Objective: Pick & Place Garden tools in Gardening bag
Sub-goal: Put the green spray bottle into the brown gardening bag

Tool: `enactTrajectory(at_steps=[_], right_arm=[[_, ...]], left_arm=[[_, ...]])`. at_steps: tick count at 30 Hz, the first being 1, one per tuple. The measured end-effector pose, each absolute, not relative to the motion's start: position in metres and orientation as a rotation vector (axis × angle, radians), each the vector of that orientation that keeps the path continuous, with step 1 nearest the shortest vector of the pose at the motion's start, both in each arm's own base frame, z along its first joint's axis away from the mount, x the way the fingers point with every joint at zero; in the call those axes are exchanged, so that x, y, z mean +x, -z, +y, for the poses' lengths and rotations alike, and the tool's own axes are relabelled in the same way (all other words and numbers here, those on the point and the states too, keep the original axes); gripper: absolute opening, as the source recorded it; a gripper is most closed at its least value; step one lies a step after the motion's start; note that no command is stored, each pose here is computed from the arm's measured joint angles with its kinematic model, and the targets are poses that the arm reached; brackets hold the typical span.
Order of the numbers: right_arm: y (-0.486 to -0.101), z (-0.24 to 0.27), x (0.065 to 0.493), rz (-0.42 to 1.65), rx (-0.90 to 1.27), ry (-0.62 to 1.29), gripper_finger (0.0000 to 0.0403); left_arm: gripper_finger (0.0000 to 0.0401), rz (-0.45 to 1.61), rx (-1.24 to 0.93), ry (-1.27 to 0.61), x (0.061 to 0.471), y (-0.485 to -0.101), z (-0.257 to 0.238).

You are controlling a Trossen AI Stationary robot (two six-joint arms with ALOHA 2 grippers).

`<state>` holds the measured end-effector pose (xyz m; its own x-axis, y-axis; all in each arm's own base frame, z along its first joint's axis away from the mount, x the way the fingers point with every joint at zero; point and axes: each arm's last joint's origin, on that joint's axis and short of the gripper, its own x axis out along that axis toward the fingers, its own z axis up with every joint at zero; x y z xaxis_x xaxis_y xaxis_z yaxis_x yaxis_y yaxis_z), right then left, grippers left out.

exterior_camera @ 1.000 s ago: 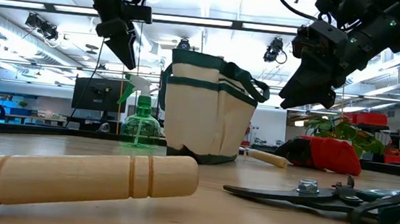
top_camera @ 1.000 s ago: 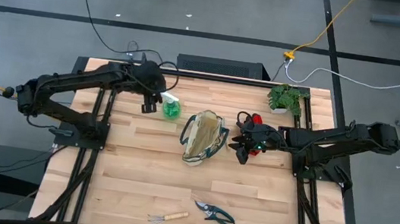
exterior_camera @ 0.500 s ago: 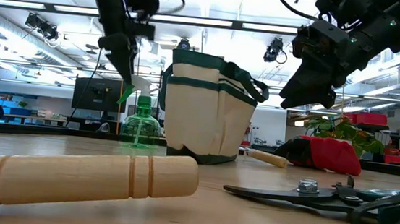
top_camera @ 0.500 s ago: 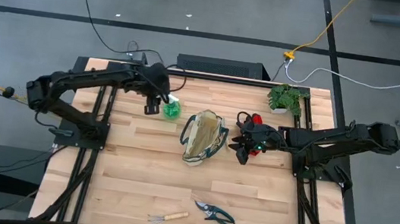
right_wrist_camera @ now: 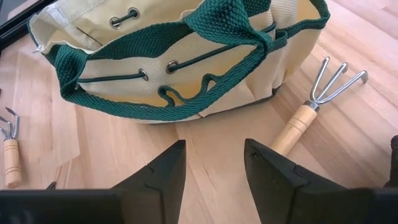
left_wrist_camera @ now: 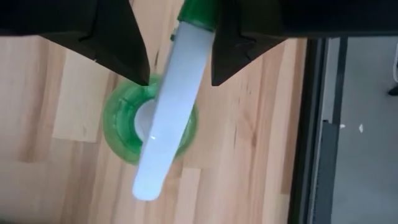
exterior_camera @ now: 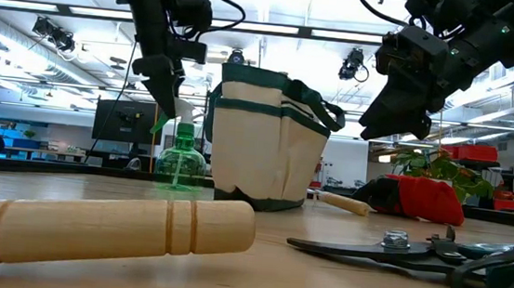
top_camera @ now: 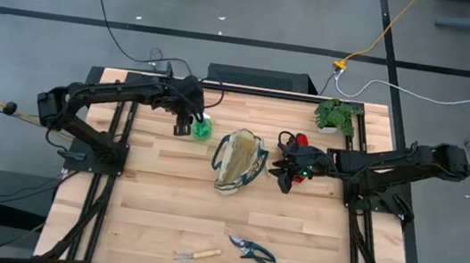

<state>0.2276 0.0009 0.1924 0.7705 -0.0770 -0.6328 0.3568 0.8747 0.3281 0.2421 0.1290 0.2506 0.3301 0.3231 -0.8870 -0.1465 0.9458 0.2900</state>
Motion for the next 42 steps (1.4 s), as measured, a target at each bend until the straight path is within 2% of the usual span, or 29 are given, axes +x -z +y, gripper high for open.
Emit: enactTrajectory(at_steps=[8, 23, 32, 42], right_arm=[[-0.192, 0.001, 0.228, 0.653, 0.454, 0.244, 0.0165], [-0.192, 0.001, 0.228, 0.653, 0.454, 0.243, 0.0165], [-0.192, 0.001, 0.227, 0.658, 0.453, 0.245, 0.0165], [-0.192, 0.001, 0.227, 0.659, 0.454, 0.246, 0.0165]], left_arm=[[0.0057, 1.168, 0.130, -0.259, 0.243, -0.251, 0.127], [0.0056, 1.185, -0.012, -0.262, 0.241, -0.261, 0.124], [0.0056, 1.134, -0.020, -0.267, 0.247, -0.313, 0.116], [0.0056, 0.974, -0.022, -0.234, 0.251, -0.387, 0.090]])
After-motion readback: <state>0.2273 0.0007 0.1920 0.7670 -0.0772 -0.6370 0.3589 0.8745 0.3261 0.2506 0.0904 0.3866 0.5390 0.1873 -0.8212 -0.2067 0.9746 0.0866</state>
